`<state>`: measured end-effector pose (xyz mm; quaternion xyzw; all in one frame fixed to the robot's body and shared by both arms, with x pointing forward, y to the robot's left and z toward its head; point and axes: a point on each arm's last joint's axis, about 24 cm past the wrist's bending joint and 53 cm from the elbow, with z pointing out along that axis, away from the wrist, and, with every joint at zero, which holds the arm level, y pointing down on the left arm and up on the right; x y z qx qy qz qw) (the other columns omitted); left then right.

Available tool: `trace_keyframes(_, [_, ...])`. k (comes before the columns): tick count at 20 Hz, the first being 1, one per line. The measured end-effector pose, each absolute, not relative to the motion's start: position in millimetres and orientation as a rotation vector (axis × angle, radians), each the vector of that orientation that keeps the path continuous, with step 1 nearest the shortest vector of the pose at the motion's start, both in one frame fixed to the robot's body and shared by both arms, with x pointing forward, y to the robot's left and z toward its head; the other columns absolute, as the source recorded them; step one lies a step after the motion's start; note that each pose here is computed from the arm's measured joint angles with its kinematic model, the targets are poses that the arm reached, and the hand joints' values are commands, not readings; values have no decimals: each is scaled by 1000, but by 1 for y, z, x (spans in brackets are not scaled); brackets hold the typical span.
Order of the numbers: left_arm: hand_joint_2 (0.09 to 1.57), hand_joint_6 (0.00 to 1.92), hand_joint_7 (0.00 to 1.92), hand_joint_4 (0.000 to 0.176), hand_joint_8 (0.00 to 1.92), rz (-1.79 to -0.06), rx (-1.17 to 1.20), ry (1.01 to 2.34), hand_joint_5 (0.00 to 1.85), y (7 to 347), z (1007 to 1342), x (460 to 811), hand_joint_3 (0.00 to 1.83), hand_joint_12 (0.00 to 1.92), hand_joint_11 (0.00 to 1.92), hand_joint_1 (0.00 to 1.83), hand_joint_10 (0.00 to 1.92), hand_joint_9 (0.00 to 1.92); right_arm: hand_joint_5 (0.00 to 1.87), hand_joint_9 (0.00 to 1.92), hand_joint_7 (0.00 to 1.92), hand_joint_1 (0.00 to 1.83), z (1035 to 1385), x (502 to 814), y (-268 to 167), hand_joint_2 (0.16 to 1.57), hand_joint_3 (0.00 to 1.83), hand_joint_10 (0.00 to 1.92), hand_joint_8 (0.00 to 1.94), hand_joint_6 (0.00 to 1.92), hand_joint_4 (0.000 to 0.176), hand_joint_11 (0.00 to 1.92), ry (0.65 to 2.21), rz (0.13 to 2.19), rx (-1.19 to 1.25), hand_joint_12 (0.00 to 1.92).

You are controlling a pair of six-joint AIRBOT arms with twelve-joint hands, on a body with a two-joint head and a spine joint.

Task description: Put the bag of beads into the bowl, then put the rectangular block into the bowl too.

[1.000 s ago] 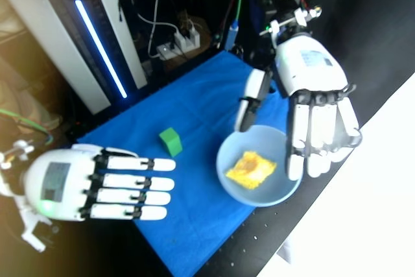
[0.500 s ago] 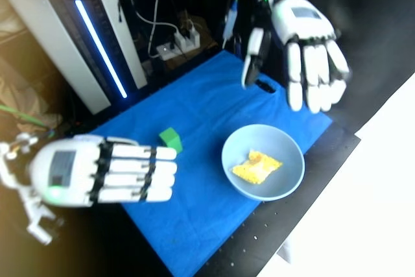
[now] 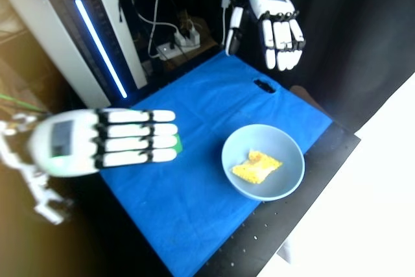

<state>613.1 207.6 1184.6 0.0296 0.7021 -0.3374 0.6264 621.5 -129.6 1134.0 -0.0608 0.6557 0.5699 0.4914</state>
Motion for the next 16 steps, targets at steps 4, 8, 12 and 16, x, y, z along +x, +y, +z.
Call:
trace_keyframes(4, [900,4,249,32,0,-795,49,1613,180,204,1179,612,4,1027,0,779,1,277,302,138,195,688,1113,634,-115,1117,0,0,0,12,120,117,1643,1352,-154,33])
trace_keyframes(8, [906,5,272,13,6,-792,23,1612,192,208,1178,613,4,1145,0,779,18,332,399,232,263,867,1088,634,-97,1097,0,4,2,3,97,45,1708,1342,-167,570])
trace_keyframes(12, [901,1,247,24,0,-797,17,1608,187,208,1177,613,1,1151,0,785,15,337,519,426,477,892,1085,638,-100,1115,1,21,14,6,28,43,1716,1325,-156,919])
trace_keyframes(16, [908,4,262,46,4,-808,10,1618,200,205,1174,613,2,1232,0,798,11,363,702,754,761,1067,1081,639,-98,1101,0,73,32,6,0,263,1726,1322,-153,1194])
